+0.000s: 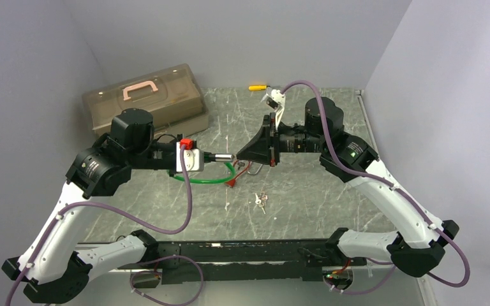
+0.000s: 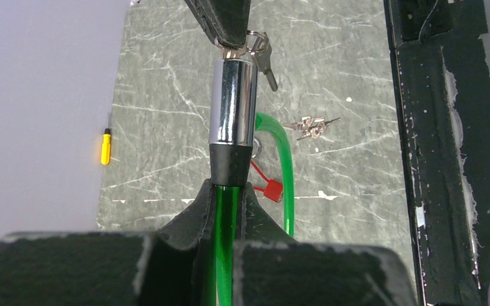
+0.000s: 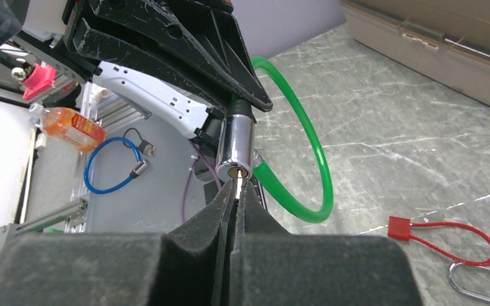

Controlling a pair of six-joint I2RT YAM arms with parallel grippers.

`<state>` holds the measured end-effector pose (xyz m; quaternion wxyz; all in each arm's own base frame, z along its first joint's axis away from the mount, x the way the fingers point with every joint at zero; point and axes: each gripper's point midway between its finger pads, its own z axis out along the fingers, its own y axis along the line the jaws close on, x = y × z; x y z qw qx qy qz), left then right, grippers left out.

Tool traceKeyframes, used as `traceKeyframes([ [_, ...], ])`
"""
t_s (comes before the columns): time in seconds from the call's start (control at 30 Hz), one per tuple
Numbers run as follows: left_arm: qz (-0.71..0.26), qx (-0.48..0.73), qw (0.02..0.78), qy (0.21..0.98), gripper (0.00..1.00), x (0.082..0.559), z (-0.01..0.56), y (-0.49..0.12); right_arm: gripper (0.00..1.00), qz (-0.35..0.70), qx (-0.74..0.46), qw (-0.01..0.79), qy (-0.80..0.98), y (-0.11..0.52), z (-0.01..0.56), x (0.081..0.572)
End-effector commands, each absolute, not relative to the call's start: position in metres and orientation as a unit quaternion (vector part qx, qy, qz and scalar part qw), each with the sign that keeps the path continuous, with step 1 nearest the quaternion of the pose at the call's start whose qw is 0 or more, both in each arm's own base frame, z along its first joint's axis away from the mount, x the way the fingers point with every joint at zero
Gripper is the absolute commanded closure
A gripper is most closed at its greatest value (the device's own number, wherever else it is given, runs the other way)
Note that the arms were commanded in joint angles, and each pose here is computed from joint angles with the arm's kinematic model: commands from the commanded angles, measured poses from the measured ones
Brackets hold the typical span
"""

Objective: Unlock with the key
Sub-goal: Unlock the lock.

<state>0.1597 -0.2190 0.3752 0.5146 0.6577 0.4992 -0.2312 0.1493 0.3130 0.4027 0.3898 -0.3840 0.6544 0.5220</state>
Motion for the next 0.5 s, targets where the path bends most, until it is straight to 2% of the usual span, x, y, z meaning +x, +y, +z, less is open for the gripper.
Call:
traceKeyframes([
  [0.0, -0.196, 0.656, 0.565, 0.461, 1.00, 0.169, 0.401, -0.222, 1.00, 0.545, -0.376, 0.380, 0.646, 0.320, 0.409, 0.148],
  [0.23, -0.111, 0.666, 0.608, 0.417, 1.00, 0.186, 0.420, -0.225, 1.00, 0.572, -0.313, 0.341, 0.677, 0.333, 0.413, 0.158],
  [0.47, -0.067, 0.666, 0.644, 0.371, 1.00, 0.185, 0.444, -0.228, 1.00, 0.615, -0.223, 0.309, 0.690, 0.320, 0.426, 0.180],
])
